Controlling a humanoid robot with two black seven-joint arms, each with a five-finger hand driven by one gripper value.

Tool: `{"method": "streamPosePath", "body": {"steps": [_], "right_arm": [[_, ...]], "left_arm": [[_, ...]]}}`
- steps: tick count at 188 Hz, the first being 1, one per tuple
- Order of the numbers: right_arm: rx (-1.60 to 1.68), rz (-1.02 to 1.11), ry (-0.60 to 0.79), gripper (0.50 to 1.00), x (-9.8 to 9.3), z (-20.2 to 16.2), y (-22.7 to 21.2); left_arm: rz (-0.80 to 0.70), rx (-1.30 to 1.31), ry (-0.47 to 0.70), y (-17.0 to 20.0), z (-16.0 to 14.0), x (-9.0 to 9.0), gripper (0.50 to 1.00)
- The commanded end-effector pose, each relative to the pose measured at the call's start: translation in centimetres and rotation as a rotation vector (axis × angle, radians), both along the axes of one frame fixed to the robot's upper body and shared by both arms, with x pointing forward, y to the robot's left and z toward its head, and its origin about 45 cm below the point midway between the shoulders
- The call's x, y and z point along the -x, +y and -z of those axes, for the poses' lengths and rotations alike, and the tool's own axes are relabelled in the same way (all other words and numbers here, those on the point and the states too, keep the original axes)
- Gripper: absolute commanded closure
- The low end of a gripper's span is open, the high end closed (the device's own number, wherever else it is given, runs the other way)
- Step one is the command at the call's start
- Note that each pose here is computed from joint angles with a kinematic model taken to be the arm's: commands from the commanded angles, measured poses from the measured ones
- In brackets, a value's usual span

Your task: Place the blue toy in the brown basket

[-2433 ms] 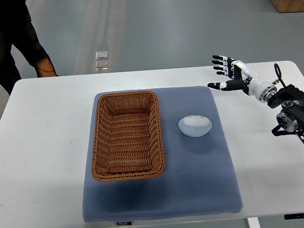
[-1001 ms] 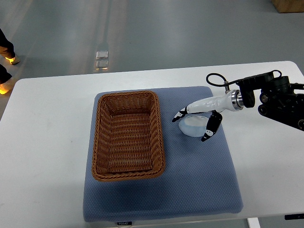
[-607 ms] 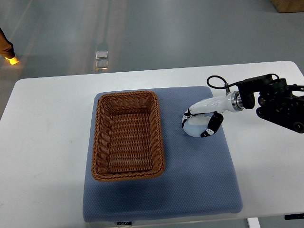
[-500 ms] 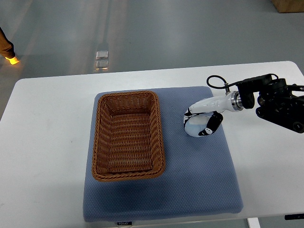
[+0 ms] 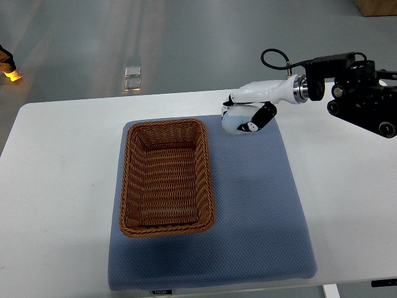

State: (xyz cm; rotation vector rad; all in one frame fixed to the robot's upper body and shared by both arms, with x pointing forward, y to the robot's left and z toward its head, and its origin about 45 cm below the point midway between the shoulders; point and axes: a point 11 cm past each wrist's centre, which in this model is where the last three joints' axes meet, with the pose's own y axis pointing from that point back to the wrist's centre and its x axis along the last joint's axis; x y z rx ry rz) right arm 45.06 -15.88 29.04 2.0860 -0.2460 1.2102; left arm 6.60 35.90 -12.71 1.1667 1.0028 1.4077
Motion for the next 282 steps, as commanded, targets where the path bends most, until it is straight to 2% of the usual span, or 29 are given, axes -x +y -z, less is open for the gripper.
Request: {"method": "streamPosePath", "body": {"steps": [1, 27, 36, 66, 79, 88, 100, 121, 147, 164, 199, 220, 248, 282], "right_arm": [[-0.03, -0.056, -0.027, 0.934, 0.0, -2.1, 3.3], [-0.033, -0.158, -0.02, 0.928, 1.3, -1.9, 8.3], [-0.031, -0.191, -0.009, 0.912, 1.9, -1.2, 10.0], [0.012, -0.248, 0.016, 0.885, 3.2, 1.1, 12.9], [0.011, -0.248, 0.014, 0.838, 3.2, 1.5, 13.6], [0.006, -0.244, 0.008, 0.752, 3.1, 1.8, 14.0], [0.001, -0.238, -0.001, 0.681, 2.9, 1.8, 14.1], [0.0, -0.238, -0.002, 0.605, 2.9, 1.7, 14.0], [-0.023, -0.225, -0.011, 0.603, 2.5, 1.1, 13.8], [-0.05, -0.185, -0.025, 0.603, 1.6, 0.5, 12.7], [-0.249, 0.071, 0.053, 0.603, -1.9, -0.3, 7.3], [-0.341, 0.246, 0.078, 0.603, -3.6, 1.3, 2.4], [-0.514, 0.414, 0.119, 0.603, -4.1, 2.9, -1.8], [-0.684, 0.612, 0.149, 0.603, -3.7, 5.8, -6.0]], "left_arm": [[0.001, 0.001, -0.001, 0.0, 0.0, -0.1, 0.5], [0.001, 0.001, -0.001, 0.0, 0.0, -0.1, 0.5], [0.0, -0.001, 0.001, 0.0, 0.0, 0.0, 0.5], [-0.001, 0.001, -0.001, 0.0, 0.0, -0.1, 0.5], [-0.001, 0.003, 0.0, -0.1, 0.0, 0.0, 0.5], [-0.003, 0.001, 0.0, 0.0, 0.0, 0.0, 0.5], [-0.003, 0.001, 0.0, 0.0, 0.0, 0.0, 0.5], [-0.004, 0.0, -0.001, 0.0, 0.0, 0.0, 0.5], [-0.006, 0.0, -0.001, 0.0, 0.0, 0.0, 0.5], [-0.005, 0.0, 0.0, 0.0, 0.0, 0.0, 0.5], [-0.005, -0.001, 0.0, 0.1, 0.0, 0.0, 0.5], [-0.005, 0.0, 0.0, 0.0, 0.0, 0.0, 0.5], [-0.003, 0.0, 0.0, 0.0, 0.0, 0.0, 0.5], [-0.001, 0.001, 0.0, 0.0, 0.0, 0.0, 0.5]]}}
